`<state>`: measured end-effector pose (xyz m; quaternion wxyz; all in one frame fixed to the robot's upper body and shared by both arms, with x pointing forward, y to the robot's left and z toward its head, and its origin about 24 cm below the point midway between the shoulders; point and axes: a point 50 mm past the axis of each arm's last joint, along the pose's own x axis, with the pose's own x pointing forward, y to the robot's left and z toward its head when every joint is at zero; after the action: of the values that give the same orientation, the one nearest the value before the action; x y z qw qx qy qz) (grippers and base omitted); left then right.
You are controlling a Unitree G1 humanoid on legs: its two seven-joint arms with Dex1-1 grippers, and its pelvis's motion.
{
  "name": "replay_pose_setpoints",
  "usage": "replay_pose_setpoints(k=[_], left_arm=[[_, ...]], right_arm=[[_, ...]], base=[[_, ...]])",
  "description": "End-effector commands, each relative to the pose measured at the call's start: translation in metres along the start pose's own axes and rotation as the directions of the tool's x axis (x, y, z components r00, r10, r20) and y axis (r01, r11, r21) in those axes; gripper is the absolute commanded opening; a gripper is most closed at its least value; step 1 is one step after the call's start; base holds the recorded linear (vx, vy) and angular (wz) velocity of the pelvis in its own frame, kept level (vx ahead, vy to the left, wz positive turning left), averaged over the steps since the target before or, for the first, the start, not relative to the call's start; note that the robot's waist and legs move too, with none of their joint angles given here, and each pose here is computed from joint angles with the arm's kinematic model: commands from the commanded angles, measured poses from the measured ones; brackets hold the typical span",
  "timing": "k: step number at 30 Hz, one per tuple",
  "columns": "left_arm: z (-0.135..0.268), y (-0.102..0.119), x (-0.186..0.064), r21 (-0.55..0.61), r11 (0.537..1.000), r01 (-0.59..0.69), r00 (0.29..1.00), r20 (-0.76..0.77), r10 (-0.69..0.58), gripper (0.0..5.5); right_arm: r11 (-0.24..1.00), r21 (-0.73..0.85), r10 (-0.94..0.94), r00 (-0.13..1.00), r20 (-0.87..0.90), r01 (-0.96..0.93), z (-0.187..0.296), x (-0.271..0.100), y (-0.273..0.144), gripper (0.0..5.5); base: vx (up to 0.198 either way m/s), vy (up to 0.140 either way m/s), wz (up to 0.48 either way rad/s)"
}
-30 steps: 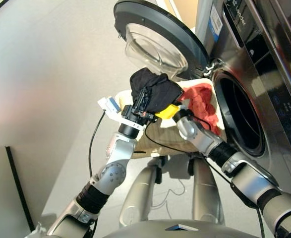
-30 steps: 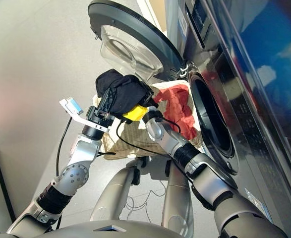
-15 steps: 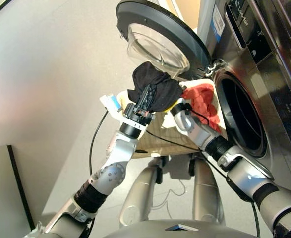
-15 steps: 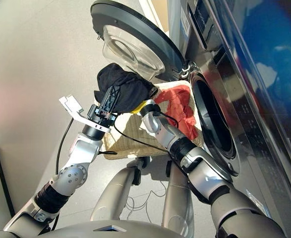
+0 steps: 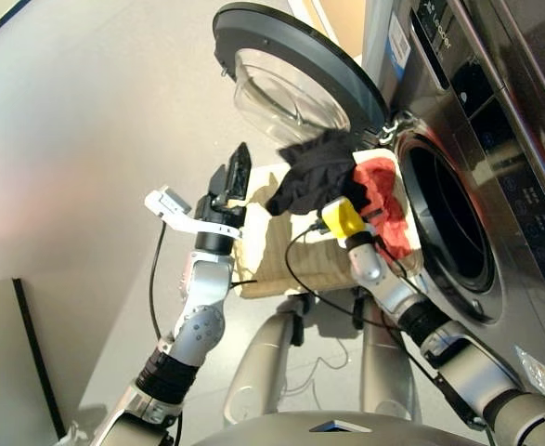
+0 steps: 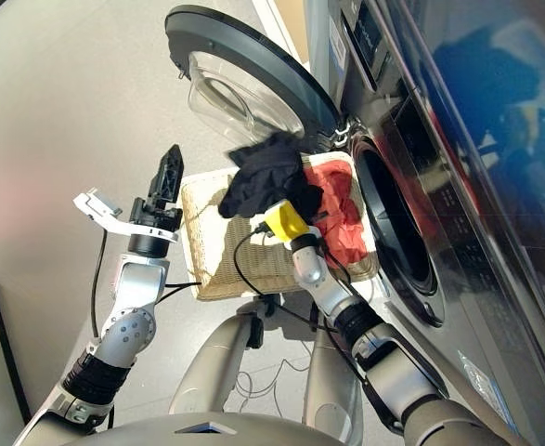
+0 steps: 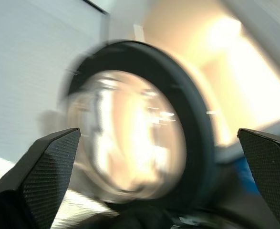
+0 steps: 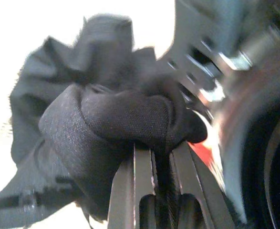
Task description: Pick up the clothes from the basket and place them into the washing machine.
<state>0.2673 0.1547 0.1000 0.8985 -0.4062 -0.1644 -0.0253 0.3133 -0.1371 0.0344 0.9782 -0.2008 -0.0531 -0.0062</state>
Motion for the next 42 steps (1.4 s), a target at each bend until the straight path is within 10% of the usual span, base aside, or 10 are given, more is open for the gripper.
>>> replay_pose_setpoints(k=[1,6,22,32,36,42], left_arm=[[0.01,0.02,0.0,0.159,0.984,-0.083,0.994,0.083,0.07,5.5],[-0.017,0.064,-0.015,0.388,0.901,-0.193,0.972,-0.051,0.23,5.5],[-0.026,0.065,-0.015,0.519,0.851,-0.08,0.974,-0.141,0.178,5.5],[-0.026,0.073,-0.01,0.563,0.822,-0.087,0.967,-0.153,0.206,5.5],[-0.029,0.083,-0.014,0.599,0.795,-0.095,0.955,-0.17,0.242,5.5],[-0.03,0.084,-0.01,0.6,0.791,-0.118,0.955,-0.149,0.255,5.5]], right_arm=[[0.981,0.182,-0.093,0.982,0.167,0.062,0.038,0.01,-0.002,0.0],[0.921,0.325,-0.244,0.968,0.056,0.214,0.025,0.014,-0.026,0.0],[0.532,0.689,-0.609,0.788,-0.093,0.493,0.065,0.067,-0.12,0.0],[0.235,0.856,-0.852,0.521,-0.047,0.461,0.139,0.069,-0.216,0.0],[0.152,0.869,-0.967,0.255,0.031,0.472,0.172,0.035,-0.283,0.0],[0.06,0.825,-0.985,0.166,-0.042,0.562,0.14,0.018,-0.298,0.0]], base=[[0.0,0.0,0.0],[0.0,0.0,0.0],[0.0,0.0,0.0],[0.0,0.0,0.0],[0.0,0.0,0.0],[0.0,0.0,0.0]])
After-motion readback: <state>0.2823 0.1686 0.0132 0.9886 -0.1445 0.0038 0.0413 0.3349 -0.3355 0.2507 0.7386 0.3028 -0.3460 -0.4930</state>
